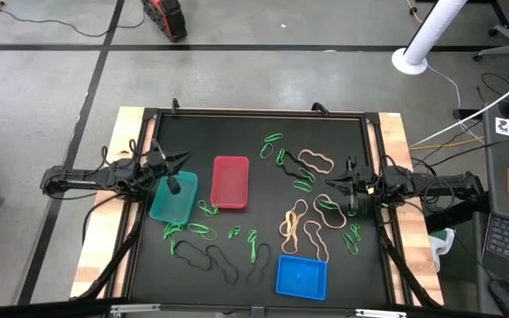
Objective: Sort rubber bands into baskets
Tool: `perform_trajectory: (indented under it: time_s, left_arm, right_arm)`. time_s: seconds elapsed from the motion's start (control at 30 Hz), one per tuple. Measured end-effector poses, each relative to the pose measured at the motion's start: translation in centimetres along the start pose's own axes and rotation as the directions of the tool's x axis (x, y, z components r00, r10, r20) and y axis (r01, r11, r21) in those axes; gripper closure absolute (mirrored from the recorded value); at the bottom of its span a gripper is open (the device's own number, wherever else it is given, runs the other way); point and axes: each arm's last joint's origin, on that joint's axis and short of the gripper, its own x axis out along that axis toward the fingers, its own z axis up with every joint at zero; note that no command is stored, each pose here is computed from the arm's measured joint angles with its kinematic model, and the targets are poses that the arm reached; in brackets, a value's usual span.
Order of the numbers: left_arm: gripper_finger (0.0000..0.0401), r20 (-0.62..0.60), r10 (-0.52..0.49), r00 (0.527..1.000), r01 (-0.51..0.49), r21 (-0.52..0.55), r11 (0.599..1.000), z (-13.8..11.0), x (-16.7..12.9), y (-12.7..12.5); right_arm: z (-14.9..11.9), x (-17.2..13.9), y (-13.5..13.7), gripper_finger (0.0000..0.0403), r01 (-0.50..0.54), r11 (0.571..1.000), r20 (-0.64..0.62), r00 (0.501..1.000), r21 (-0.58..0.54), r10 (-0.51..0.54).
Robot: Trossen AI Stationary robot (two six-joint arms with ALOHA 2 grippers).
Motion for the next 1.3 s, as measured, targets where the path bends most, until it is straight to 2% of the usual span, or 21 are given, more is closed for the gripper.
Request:
perform_trajectory:
  time_s: [1.3]
  left_arm:
    - [0.0354, 0.000, 0.000, 1.000, 0.000, -0.008, 1.000, 0.00, 0.00, 0.00]
  right_arm:
    - [0.01, 0.00, -0.02, 0.0384, 0.008, 1.000, 0.001, 1.000, 0.000, -0.008]
